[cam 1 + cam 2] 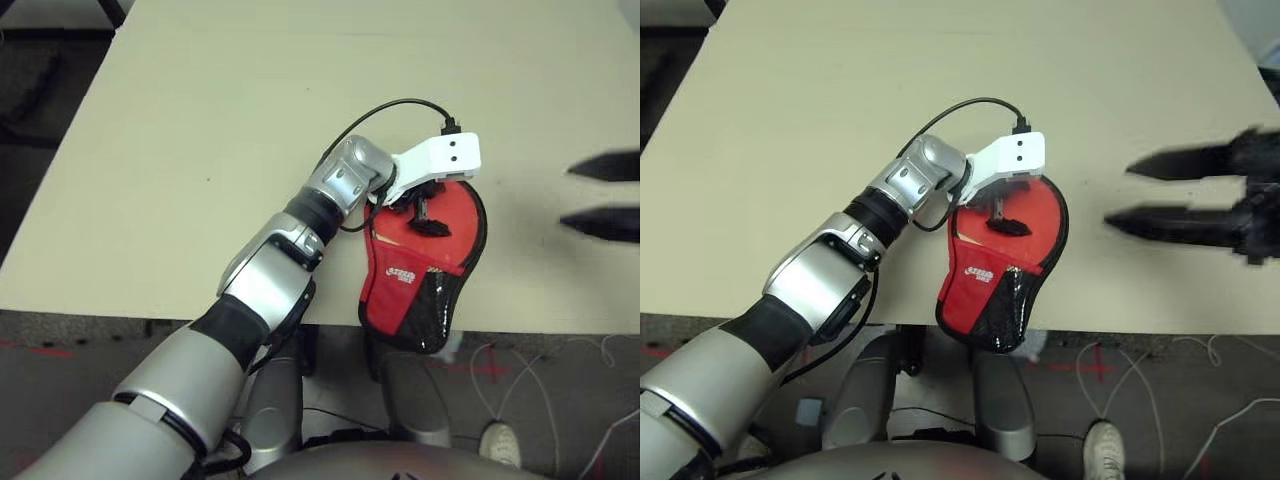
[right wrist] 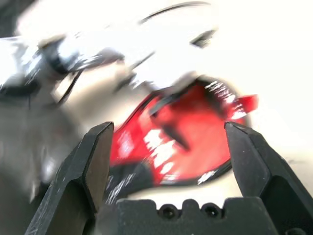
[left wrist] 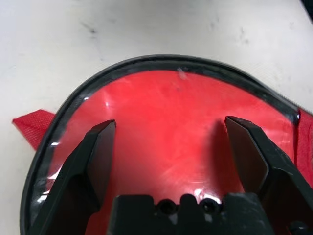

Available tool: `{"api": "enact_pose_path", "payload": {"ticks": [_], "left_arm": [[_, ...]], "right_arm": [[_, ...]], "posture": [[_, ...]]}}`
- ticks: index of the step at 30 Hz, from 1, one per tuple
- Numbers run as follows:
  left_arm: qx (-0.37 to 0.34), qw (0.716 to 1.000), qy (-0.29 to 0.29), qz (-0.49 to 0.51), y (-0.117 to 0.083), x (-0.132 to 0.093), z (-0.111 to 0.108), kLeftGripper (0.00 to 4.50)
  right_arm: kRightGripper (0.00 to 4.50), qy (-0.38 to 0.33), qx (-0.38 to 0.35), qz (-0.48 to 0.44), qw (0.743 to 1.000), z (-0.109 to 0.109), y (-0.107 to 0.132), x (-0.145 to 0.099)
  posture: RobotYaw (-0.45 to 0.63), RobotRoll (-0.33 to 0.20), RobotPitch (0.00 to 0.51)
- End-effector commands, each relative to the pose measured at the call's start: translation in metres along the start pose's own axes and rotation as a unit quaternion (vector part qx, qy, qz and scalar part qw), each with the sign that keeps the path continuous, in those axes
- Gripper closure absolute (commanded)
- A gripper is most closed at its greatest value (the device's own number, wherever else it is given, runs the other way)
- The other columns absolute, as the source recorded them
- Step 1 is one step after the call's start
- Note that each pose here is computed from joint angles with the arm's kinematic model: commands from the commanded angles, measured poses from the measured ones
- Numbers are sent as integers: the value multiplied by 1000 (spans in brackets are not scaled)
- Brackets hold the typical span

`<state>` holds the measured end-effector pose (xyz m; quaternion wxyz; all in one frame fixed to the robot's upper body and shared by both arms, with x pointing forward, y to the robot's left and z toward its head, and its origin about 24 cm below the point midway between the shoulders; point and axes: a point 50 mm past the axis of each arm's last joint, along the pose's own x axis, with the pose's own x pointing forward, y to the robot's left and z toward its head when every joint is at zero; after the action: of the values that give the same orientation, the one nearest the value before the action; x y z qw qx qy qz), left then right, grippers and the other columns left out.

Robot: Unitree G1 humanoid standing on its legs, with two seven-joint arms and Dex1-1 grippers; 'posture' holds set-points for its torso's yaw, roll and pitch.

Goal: Store the ping-pong paddle in its case and zip it.

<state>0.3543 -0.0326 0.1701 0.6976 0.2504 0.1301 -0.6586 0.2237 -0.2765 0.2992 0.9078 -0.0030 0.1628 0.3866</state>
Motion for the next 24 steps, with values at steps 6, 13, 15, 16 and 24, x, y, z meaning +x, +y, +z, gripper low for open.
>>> {"api": "enact_pose_path", "payload": {"ticks": [6, 13, 15, 16, 24], "left_arm": [[-90, 971, -108, 194, 28, -32, -13, 0], [-133, 879, -197, 413, 48, -90, -49, 0], [-144, 855, -200, 456, 48, -103, -63, 0], [-143, 842, -197, 481, 48, -112, -72, 0], [-165, 728, -186, 639, 41, -169, -123, 0]], "right_arm": [[31, -84, -2, -283, 955, -30, -79, 14], [31, -172, 28, -318, 932, -64, -86, 47], [31, -174, 33, -321, 930, -73, -86, 54], [31, -176, 39, -324, 929, -77, -87, 59], [31, -182, 55, -371, 909, -101, -107, 68]], "posture": [[-120, 0, 318], [-87, 0, 312], [-82, 0, 311], [-72, 0, 309], [-33, 0, 312]]}}
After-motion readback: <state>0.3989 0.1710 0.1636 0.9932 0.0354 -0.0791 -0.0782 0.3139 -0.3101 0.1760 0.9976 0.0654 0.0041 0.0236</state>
